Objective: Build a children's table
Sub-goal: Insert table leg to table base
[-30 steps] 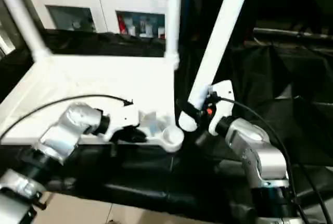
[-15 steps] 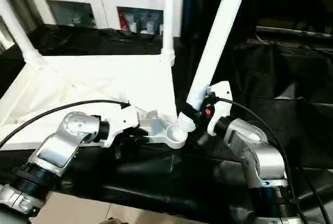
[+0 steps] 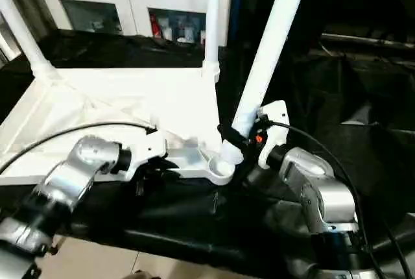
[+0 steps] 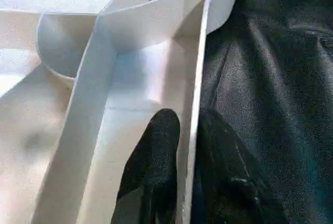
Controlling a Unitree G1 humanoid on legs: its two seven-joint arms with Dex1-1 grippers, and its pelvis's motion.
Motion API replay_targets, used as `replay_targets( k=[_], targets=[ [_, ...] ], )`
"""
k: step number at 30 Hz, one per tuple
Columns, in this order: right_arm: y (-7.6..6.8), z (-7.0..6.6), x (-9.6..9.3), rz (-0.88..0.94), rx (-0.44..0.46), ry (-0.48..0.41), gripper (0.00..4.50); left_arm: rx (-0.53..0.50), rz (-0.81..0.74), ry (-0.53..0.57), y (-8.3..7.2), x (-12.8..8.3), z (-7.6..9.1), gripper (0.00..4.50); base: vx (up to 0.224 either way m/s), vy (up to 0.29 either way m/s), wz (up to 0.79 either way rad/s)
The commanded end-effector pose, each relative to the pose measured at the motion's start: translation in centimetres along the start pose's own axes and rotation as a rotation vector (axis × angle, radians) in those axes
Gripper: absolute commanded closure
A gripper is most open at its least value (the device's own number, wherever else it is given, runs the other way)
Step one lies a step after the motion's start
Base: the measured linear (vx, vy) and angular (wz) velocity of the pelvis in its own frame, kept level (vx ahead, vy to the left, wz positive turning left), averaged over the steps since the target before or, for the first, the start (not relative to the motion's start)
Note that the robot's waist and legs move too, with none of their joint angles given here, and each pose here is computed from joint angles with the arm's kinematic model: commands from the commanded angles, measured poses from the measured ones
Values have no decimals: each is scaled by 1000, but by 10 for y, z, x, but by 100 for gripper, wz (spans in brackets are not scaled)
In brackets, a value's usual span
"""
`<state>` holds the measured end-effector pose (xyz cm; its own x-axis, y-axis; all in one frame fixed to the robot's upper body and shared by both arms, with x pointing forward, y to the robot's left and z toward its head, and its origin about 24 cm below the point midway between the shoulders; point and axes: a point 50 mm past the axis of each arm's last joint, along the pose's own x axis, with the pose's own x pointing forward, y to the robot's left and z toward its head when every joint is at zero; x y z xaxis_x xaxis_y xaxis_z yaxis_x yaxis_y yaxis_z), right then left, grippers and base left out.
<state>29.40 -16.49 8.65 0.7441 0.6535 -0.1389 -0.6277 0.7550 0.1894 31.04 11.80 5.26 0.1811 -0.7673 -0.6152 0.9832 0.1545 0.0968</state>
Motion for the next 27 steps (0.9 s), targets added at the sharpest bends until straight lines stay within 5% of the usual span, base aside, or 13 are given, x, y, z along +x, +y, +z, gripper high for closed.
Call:
replay_targets(
  k=[1, 11, 27],
  targets=[
    [-1, 9, 2, 8, -28, -23, 259, 23, 9, 7, 5, 0, 4, 407, 0, 0, 0],
    [1, 8, 3, 18, -37, -20, 259, 47, -50, -16, 5, 5, 6, 449, 0, 0, 0],
    [7, 9, 30, 75, -53, 15, 259, -159, 195, 66, 9, -21, -18, 450, 0, 0, 0]
  ],
)
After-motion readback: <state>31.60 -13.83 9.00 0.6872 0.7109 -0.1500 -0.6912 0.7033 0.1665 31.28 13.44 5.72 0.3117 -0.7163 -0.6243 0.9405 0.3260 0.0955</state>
